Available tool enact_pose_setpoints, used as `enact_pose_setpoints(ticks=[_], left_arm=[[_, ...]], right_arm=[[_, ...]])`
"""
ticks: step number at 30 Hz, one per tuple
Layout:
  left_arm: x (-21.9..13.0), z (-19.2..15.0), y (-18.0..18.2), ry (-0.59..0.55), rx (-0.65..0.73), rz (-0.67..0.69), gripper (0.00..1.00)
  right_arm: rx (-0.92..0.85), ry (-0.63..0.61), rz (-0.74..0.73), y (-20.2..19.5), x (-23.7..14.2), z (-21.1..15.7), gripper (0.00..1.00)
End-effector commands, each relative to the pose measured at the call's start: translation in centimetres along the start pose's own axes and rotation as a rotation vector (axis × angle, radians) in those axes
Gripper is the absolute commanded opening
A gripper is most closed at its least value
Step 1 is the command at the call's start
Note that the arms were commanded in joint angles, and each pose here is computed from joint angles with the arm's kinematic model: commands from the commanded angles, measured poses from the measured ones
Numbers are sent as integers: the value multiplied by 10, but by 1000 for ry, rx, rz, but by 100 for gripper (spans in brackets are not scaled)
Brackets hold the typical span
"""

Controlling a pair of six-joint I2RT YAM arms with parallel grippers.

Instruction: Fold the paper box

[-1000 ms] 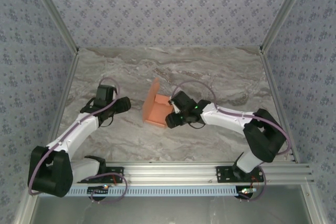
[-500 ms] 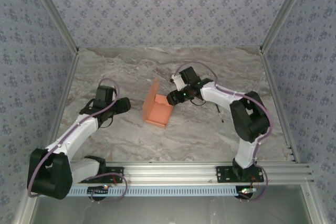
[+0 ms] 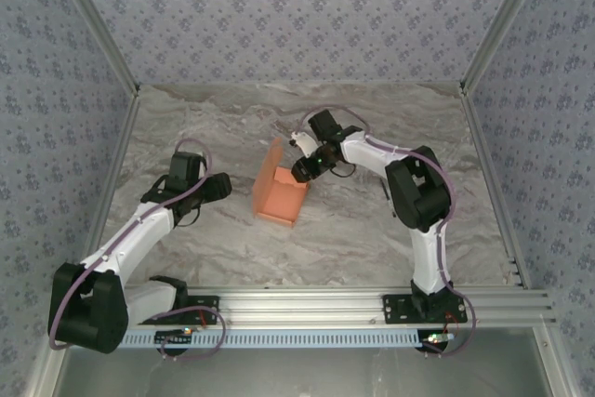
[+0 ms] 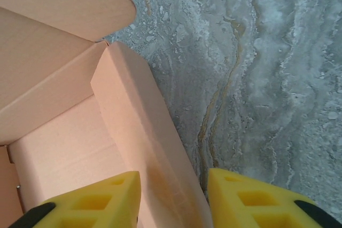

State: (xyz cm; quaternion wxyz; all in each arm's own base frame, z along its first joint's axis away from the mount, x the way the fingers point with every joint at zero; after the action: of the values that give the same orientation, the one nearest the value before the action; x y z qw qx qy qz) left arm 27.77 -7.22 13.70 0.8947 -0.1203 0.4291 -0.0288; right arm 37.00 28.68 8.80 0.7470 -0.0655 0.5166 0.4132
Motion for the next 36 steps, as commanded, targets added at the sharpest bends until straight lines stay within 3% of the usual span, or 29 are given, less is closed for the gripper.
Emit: enact_pose_setpoints(ticks=[1, 11, 18, 36], left_arm=[[-1, 1, -1, -2, 13, -12, 75], [-2, 1, -1, -1, 18, -13, 75], [-2, -1, -1, 5, 20, -16, 76], [0, -7, -3, 13, 17, -43, 76]], right_arm=[[-36, 43, 34, 4, 4, -1, 35], [-90, 100, -50, -3, 11, -3, 24], [-94, 137, -243, -10, 2, -14, 15], [-27, 295, -612, -17, -9, -66, 13]])
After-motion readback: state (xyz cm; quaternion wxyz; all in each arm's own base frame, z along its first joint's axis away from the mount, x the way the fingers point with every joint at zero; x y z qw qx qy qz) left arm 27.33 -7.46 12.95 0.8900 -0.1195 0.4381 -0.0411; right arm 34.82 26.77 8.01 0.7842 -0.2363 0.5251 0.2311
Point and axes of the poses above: each hand's point on the last joint's axis, 136 mm out from that joint toward the fingers, its own x axis out along the fingers, its own y axis along the line the jaws close on, z = x × y, the point moved 4 cm from there along -x, back along the fingers, and after that the axes turned 3 degrees about x, right-handed, at the moved point
